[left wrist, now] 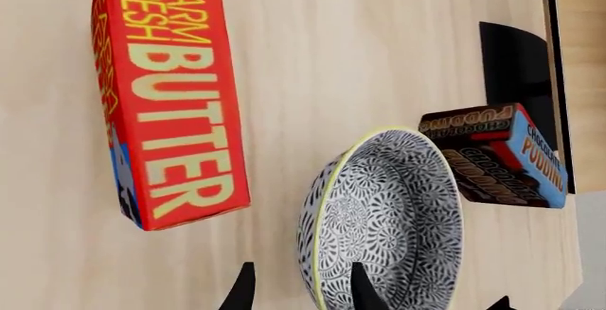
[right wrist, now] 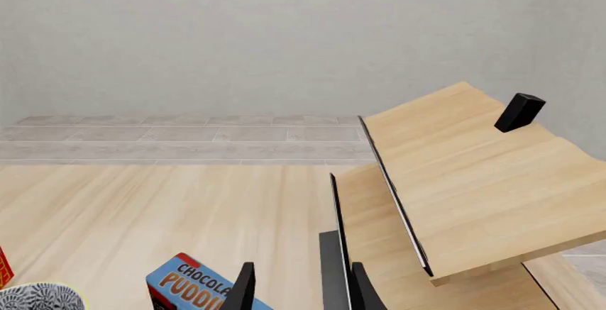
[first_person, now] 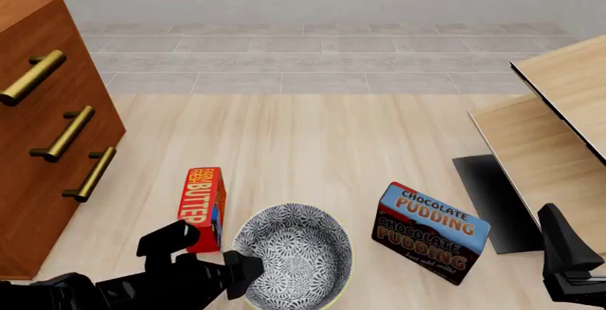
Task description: Close the top drawer of the cabinet and put the bowl on top of it.
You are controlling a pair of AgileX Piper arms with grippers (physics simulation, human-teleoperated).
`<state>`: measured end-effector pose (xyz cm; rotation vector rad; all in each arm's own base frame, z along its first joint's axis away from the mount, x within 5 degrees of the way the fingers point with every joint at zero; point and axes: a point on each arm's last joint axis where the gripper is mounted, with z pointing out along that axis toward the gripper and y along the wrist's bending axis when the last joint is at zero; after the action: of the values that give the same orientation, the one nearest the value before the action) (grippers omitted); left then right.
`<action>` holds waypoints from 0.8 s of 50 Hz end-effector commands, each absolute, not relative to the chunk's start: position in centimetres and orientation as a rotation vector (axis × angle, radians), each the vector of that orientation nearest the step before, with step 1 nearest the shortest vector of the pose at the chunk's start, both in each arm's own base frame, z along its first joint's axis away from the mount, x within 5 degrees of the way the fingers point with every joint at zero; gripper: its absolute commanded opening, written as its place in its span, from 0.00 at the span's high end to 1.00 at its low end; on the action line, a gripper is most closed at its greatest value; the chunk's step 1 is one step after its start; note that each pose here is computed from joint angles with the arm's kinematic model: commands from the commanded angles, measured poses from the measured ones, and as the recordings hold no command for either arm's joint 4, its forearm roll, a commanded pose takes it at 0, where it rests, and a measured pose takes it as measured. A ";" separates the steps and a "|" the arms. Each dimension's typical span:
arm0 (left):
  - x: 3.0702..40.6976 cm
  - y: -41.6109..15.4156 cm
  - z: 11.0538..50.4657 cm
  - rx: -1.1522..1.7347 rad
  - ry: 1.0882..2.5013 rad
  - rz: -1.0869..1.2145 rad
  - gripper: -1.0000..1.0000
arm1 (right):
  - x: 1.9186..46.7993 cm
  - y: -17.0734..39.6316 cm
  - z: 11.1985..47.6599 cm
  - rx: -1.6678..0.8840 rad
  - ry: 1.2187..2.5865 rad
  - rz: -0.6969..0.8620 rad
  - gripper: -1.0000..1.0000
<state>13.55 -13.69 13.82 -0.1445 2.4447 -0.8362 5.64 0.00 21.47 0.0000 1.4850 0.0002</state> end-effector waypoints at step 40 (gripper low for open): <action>12.4 -14.2 18.4 -0.128 2.361 -0.981 1.00 | 5.6 0.0 21.4 0.000 1.485 0.000 0.00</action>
<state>12.77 -13.88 16.16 -0.1276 2.4069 -0.9086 5.64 0.00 21.47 0.0000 1.4851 0.0003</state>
